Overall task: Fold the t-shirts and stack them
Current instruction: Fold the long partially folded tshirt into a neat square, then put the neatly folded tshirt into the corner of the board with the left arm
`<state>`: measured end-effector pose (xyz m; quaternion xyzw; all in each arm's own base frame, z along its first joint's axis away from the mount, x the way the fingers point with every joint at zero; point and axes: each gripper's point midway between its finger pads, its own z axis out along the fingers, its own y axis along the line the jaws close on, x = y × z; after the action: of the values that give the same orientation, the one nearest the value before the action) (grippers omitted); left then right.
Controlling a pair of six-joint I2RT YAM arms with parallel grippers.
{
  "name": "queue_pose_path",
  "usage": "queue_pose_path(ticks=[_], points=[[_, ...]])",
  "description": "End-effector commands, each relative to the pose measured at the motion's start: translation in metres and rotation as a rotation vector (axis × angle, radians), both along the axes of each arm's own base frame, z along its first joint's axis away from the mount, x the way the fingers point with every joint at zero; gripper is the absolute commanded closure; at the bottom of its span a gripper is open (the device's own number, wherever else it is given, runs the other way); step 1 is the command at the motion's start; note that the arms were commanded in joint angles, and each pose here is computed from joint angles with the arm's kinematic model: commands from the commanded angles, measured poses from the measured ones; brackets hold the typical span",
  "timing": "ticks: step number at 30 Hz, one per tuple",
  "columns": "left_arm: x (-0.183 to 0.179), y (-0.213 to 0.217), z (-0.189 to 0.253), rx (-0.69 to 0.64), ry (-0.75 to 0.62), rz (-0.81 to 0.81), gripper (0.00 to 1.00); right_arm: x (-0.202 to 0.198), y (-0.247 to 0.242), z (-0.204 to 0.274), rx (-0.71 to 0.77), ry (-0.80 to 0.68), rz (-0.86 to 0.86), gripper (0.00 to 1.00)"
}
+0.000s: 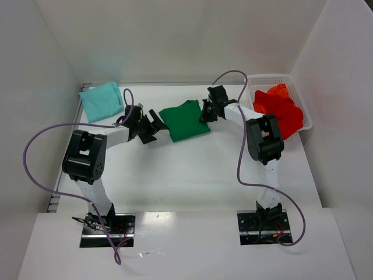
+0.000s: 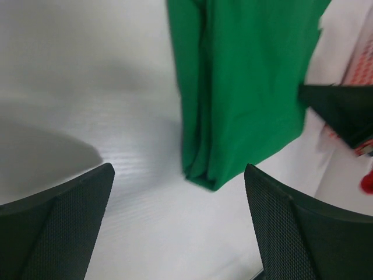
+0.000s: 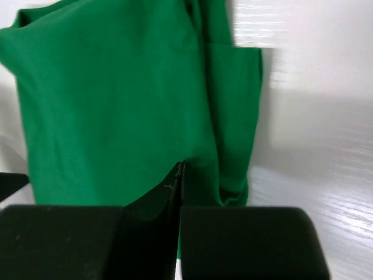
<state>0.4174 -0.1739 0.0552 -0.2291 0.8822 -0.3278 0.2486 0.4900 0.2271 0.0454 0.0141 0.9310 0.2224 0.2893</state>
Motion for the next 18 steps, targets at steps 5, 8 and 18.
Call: queue_pose_path(ticks=[5,8,18], points=[[0.043,-0.021,0.017,-0.075,-0.095,0.106,0.00,0.009,-0.010,-0.014,-0.061,-0.007,-0.014,1.00],[0.041,-0.030,0.009,-0.050,-0.074,0.148,0.00,0.008,-0.006,-0.022,-0.050,0.011,0.000,1.00],[0.053,-0.042,-0.027,0.018,0.002,0.300,0.00,-0.011,0.006,-0.046,-0.025,0.082,0.031,1.00]])
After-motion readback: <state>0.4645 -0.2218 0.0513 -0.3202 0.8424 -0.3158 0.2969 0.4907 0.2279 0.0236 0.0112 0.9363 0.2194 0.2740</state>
